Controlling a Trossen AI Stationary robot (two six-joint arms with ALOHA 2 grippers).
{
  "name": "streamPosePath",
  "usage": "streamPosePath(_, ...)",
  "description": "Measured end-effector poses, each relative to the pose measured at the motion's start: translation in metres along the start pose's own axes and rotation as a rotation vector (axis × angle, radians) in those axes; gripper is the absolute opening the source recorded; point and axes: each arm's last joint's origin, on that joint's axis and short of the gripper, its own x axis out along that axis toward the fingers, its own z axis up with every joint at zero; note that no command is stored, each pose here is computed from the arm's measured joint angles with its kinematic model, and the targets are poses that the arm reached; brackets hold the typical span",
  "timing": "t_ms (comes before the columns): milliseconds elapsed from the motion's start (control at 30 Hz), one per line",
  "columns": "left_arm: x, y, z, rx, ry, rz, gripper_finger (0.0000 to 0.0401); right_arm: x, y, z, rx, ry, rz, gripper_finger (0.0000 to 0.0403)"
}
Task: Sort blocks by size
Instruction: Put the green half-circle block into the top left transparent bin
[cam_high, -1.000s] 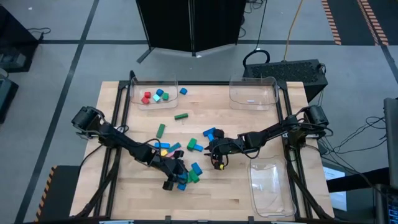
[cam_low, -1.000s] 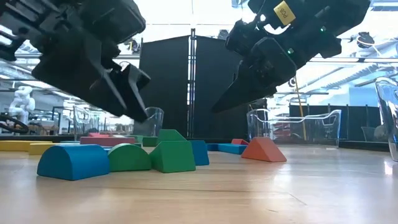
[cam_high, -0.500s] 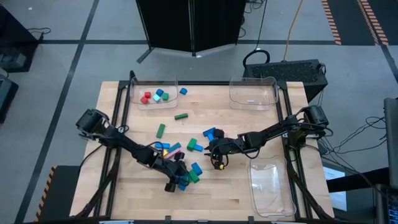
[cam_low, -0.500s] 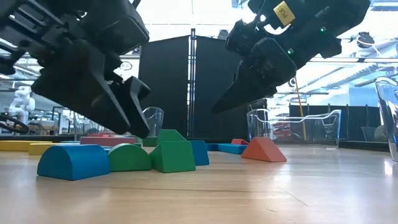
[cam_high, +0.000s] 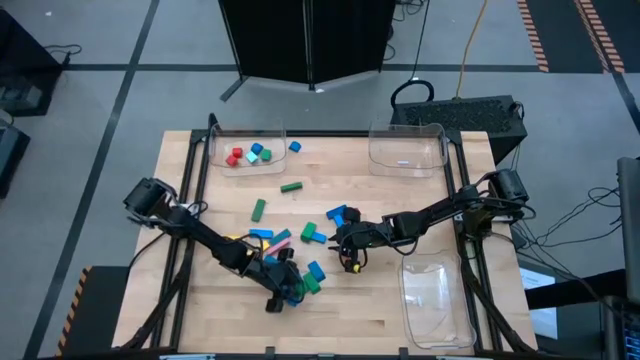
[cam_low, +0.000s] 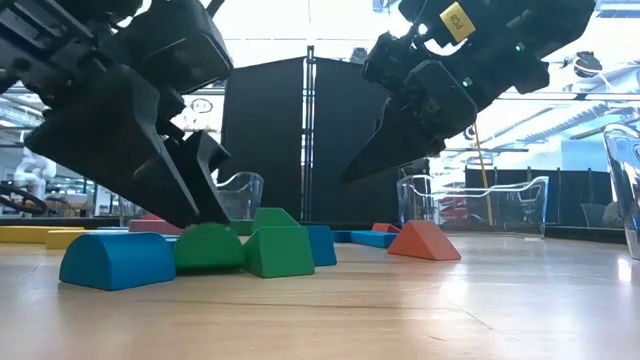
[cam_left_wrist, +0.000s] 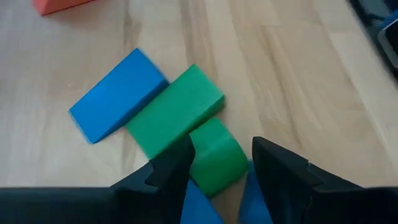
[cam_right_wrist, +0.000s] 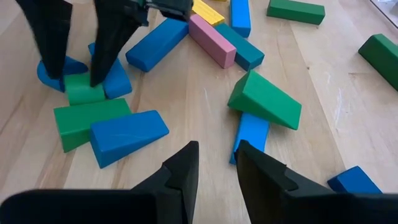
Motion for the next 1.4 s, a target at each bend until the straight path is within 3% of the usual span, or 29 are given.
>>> streamPosePath(333,-0.004,0.003,-0.005,0.006,0.063,0.054,0.0178,0.000,0.000,-0.001,-0.001,0.009,-0.001,0.0100)
streamPosePath(700,-0.018,0.015,-0.013,0.053,0.143,0.307,0.0178,0.000,0.000,-0.002,-0.003,0.016,-0.002,0.0100)
streamPosePath(933,-0.020,0.021,-0.013,0.106,0.156,0.364,0.0178,0.000,0.000,-0.002,-0.003,0.017,-0.002,0.0100)
streamPosePath(1033,-0.025,0.022,-0.009,0.088,0.137,0.362,0.0178,0.000,0.000,-0.002,-0.003,0.017,-0.003,0.0100)
streamPosePath(1400,-0.050,0.025,0.009,-0.148,0.002,0.382,0.0178,0.000,0.000,-0.003,0.004,0.027,-0.004,0.0100)
